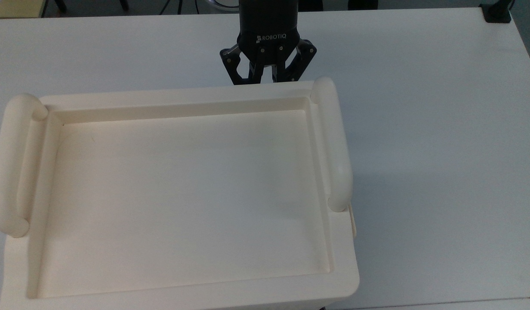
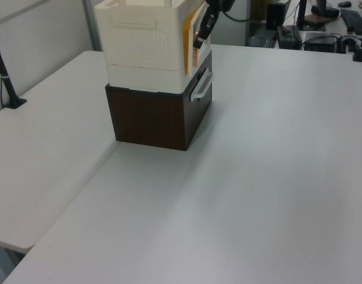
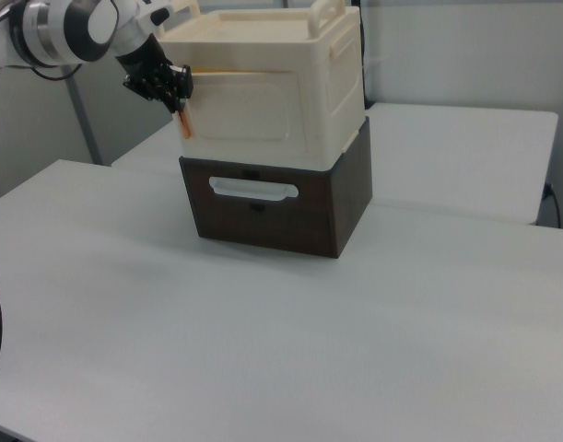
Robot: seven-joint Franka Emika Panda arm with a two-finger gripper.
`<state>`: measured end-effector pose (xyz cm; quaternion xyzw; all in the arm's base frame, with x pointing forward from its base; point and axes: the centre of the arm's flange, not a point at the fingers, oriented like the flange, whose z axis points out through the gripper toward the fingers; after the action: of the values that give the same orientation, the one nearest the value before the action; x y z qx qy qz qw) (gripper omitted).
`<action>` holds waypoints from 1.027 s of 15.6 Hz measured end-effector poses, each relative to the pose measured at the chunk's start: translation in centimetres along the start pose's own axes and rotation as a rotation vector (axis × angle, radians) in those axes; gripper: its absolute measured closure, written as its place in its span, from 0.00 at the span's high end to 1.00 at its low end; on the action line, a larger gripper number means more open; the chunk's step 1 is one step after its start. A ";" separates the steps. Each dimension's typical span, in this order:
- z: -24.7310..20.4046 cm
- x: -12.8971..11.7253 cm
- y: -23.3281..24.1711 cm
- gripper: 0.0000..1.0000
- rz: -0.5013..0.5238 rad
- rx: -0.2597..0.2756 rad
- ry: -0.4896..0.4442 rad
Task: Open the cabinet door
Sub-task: 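Pull the door handle outward, swinging the cream door open on its hinge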
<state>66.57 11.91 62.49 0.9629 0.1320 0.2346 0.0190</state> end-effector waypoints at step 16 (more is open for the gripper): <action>-10.0 -8.9 7.2 1.00 0.124 -0.005 -0.436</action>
<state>56.18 2.36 68.15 0.9970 0.0649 0.0218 0.0349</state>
